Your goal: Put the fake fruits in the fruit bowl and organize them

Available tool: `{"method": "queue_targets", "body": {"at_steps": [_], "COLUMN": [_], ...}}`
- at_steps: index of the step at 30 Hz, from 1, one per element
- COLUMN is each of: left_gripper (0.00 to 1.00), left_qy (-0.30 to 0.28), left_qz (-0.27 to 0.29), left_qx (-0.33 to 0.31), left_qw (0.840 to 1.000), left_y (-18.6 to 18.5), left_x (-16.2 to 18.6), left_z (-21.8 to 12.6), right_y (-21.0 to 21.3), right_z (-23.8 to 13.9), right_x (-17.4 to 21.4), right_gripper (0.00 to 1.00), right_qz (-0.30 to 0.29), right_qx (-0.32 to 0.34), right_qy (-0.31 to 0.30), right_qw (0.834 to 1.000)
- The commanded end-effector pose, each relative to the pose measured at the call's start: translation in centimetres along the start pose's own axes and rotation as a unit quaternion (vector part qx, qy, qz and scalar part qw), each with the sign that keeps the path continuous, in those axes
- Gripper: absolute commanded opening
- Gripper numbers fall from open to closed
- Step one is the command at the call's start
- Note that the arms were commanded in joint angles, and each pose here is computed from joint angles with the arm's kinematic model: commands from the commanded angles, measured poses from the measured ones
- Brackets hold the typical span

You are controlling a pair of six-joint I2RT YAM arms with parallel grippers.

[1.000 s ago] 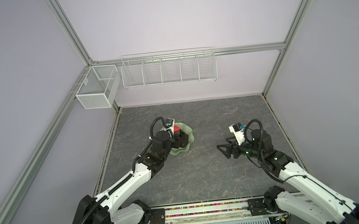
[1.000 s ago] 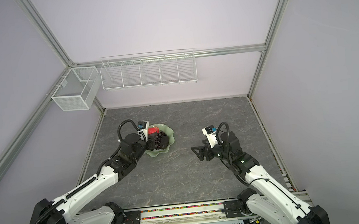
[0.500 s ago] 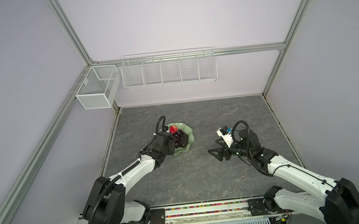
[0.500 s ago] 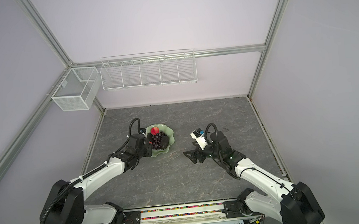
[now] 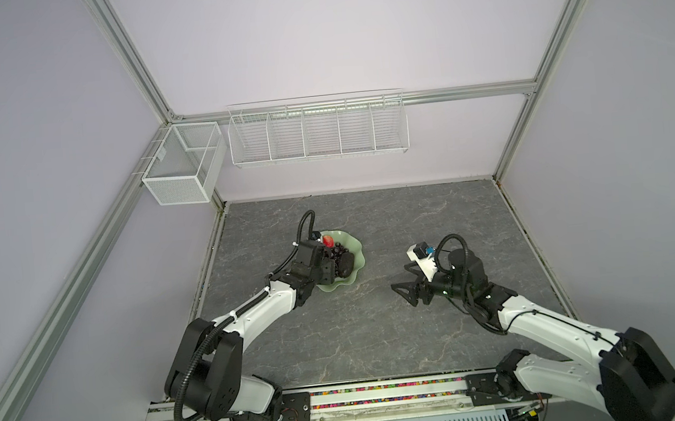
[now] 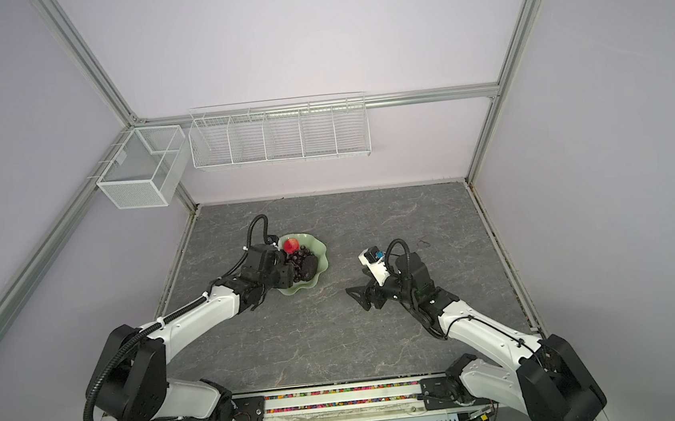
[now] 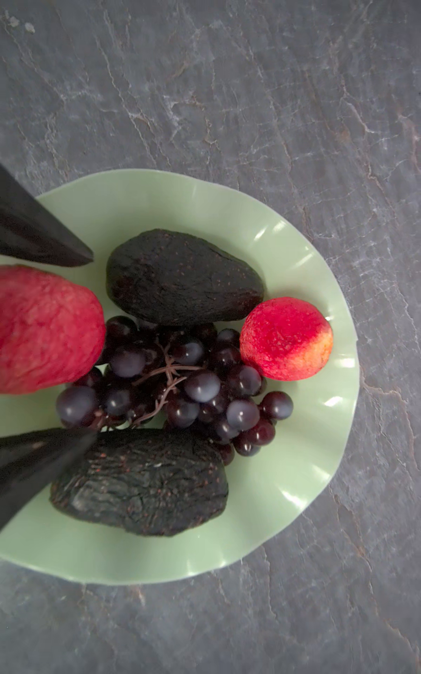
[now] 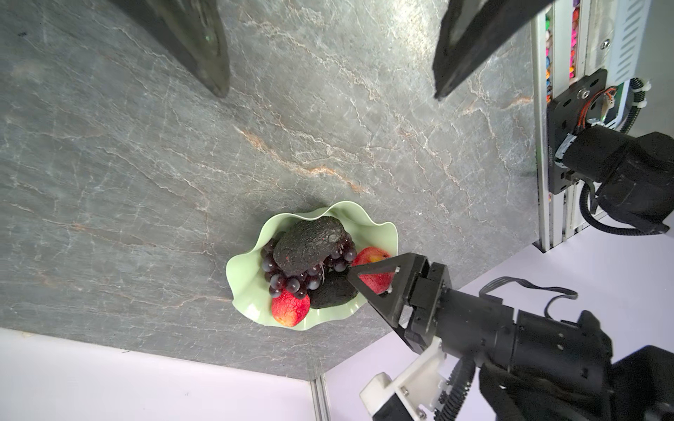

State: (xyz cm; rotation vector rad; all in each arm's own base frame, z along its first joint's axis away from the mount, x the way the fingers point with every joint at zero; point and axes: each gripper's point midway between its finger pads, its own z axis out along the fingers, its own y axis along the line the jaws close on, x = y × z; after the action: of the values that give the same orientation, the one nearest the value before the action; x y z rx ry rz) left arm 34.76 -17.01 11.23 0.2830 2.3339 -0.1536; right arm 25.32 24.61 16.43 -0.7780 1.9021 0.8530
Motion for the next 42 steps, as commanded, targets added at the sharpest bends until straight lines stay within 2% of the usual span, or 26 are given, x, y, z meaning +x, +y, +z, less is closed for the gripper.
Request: {"method": "queue_targets", "body": {"at_steps": [1, 3, 7, 9, 10, 11, 12, 13, 15, 16, 17, 19, 21, 22, 23, 25, 27, 29, 31, 33, 36, 37, 42], "left_gripper": [0.73, 0.75, 0.89, 0.94, 0.99, 0.99, 0.99, 0.99, 0.99, 0.99, 0.99, 0.99, 0.99, 0.99, 0.99, 0.99, 0.99, 0.99, 0.99, 0.99, 0.99, 0.99, 0.99], "left_qy": [-0.03, -0.043, -0.075, -0.101, -0.118, -0.137, -0.153, -0.168, -0.197, -0.211, -0.227, -0.245, -0.244, -0.24, -0.236, -0.238, -0.242, -0.254, -0.255, -0.275, -0.26, -0.279, -0.254], "left_qz": [-0.002, -0.003, -0.002, -0.002, -0.002, 0.0, 0.0, -0.001, -0.014, -0.027, -0.046, -0.071, -0.081, -0.084, -0.092, -0.116, -0.117, -0.101, -0.085, -0.079, -0.117, -0.117, -0.122], "left_qx": [0.002, -0.001, 0.01, 0.001, -0.008, -0.019, -0.033, -0.055, -0.112, -0.151, -0.194, -0.265, -0.319, -0.334, -0.341, -0.322, -0.308, -0.299, -0.274, -0.269, -0.262, -0.263, -0.266], "left_qw": [1.0, 0.999, 0.997, 0.995, 0.993, 0.99, 0.988, 0.984, 0.974, 0.965, 0.953, 0.93, 0.912, 0.907, 0.905, 0.909, 0.913, 0.915, 0.924, 0.92, 0.922, 0.916, 0.922], "left_y": [0.2, 0.4, 0.2, 0.7, 1.1, 1.6, 2.1, 3.1, 5.7, 7.6, 9.8, 13.9, 17.2, 18.3, 19.1, 19.6, 19.6, 19.4, 18.9, 19.1, 20.3, 20.6, 20.8], "left_x": [-1.1, -1.6, -2.9, -3.6, -4.1, -4.5, -4.9, -5.3, -5.8, -5.9, -5.7, -4.6, -3.0, -2.3, -1.7, -0.9, -1.5, -2.1, -1.7, -1.8, -0.5, -0.7, -0.6], "left_z": [-1.0, -1.4, -2.7, -3.6, -4.2, -4.7, -5.2, -5.7, -6.6, -7.0, -7.4, -7.7, -7.3, -6.9, -6.3, -4.9, -4.2, -3.8, -2.6, -2.1, -1.6, -1.6, -1.2], "right_y": [-0.4, -0.9, -2.9, -4.8, -6.2, -7.8, -9.4, -11.7, -15.9, -17.8, -19.1, -20.9, -21.7, -21.9, -22.8, -23.9, -24.9, -26.6, -26.4, -26.4, -26.9, -26.9, -27.0], "right_z": [-0.6, -1.0, -2.2, -3.3, -4.2, -5.1, -6.1, -7.6, -10.6, -12.2, -13.5, -14.4, -14.3, -13.9, -14.5, -14.4, -13.3, -11.8, -11.3, -10.9, -11.1, -11.0, -11.0], "right_x": [-0.5, -0.4, -0.6, -0.7, -0.8, -0.8, -0.7, -0.5, 0.7, 1.3, 1.6, 1.9, 1.9, 2.2, 2.6, 2.8, 3.0, 4.9, 4.5, 5.1, 5.0, 5.0, 4.9], "right_gripper": [0.88, 0.88, 0.88, 0.89, 0.88, 0.88, 0.89, 0.89, 0.89, 0.89, 0.89, 0.89, 0.89, 0.89, 0.89, 0.89, 0.89, 0.89, 0.89, 0.89, 0.89, 0.89, 0.89], "right_qz": [-0.006, -0.004, 0.016, 0.027, 0.033, 0.039, 0.043, 0.047, 0.049, 0.057, 0.066, 0.058, 0.025, 0.004, 0.003, 0.001, 0.006, 0.035, 0.015, 0.03, 0.033, 0.036, 0.037], "right_qx": [0.009, 0.023, 0.064, 0.114, 0.154, 0.201, 0.251, 0.32, 0.441, 0.494, 0.525, 0.554, 0.556, 0.554, 0.563, 0.555, 0.531, 0.507, 0.495, 0.483, 0.495, 0.492, 0.492], "right_qy": [-0.018, -0.026, -0.042, -0.053, -0.058, -0.06, -0.058, -0.051, -0.028, -0.021, -0.013, -0.025, -0.055, -0.069, -0.087, -0.111, -0.105, -0.08, -0.093, -0.066, -0.065, -0.061, -0.063], "right_qw": [1.0, 0.999, 0.997, 0.992, 0.986, 0.977, 0.965, 0.945, 0.896, 0.867, 0.848, 0.83, 0.829, 0.83, 0.822, 0.824, 0.841, 0.857, 0.864, 0.872, 0.866, 0.867, 0.868]}}
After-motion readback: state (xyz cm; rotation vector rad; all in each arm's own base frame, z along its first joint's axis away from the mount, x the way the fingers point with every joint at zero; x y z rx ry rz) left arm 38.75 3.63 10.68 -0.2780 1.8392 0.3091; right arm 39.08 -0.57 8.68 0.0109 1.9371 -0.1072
